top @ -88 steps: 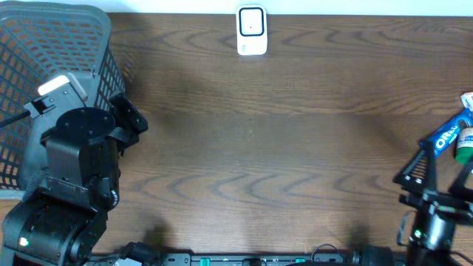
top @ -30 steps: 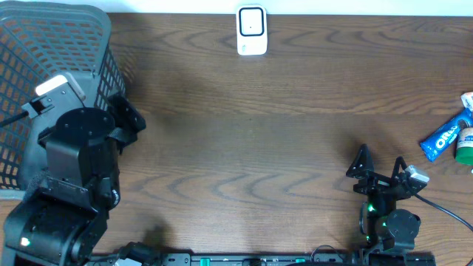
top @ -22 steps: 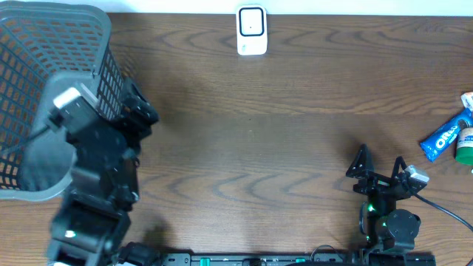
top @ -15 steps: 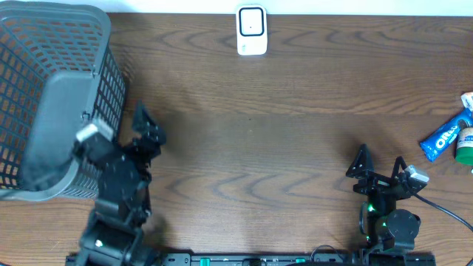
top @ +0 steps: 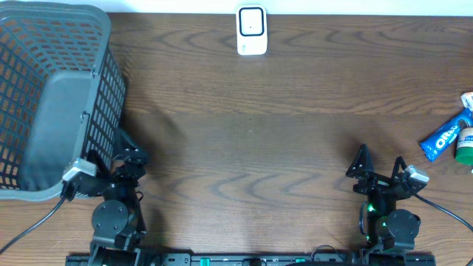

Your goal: Scan the item barcode

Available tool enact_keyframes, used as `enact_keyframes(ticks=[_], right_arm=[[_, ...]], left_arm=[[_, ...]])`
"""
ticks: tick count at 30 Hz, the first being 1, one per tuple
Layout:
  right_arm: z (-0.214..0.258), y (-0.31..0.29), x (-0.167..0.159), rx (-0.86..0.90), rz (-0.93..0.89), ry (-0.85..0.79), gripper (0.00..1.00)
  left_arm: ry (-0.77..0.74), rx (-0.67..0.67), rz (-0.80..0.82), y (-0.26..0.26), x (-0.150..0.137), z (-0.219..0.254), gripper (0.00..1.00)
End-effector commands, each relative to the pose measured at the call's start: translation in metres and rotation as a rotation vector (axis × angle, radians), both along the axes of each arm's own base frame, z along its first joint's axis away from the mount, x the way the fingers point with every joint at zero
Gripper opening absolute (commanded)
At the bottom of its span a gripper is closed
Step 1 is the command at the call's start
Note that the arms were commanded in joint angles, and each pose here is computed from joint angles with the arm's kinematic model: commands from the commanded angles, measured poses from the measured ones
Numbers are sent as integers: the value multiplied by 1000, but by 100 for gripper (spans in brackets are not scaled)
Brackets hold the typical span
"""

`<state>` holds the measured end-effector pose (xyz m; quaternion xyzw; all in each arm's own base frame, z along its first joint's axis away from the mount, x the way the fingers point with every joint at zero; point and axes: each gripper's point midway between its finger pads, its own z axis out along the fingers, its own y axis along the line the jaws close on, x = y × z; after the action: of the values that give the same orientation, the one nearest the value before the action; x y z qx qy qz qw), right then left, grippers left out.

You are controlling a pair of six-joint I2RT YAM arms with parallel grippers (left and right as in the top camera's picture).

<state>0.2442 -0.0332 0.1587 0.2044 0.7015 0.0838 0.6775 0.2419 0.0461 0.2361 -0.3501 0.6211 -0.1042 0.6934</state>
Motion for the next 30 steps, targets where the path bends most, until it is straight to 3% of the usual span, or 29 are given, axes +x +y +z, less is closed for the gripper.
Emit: enact_keyframes(ticks=[1,14,21,30], right_arm=[[0,2,0,-9,7,-1,99],[0,2,0,-9,7,-1,99],[0,2,0,-9,7,-1,99],[0,2,0,-9,7,-1,99]], left_arm=[[-18,10,2,4,-3,-3,92],[-119,102,-45,0,-3,-27,91],[-43,210,-80,-6,-2,-39,92],[190,209,-116,1,-3,-95,92]])
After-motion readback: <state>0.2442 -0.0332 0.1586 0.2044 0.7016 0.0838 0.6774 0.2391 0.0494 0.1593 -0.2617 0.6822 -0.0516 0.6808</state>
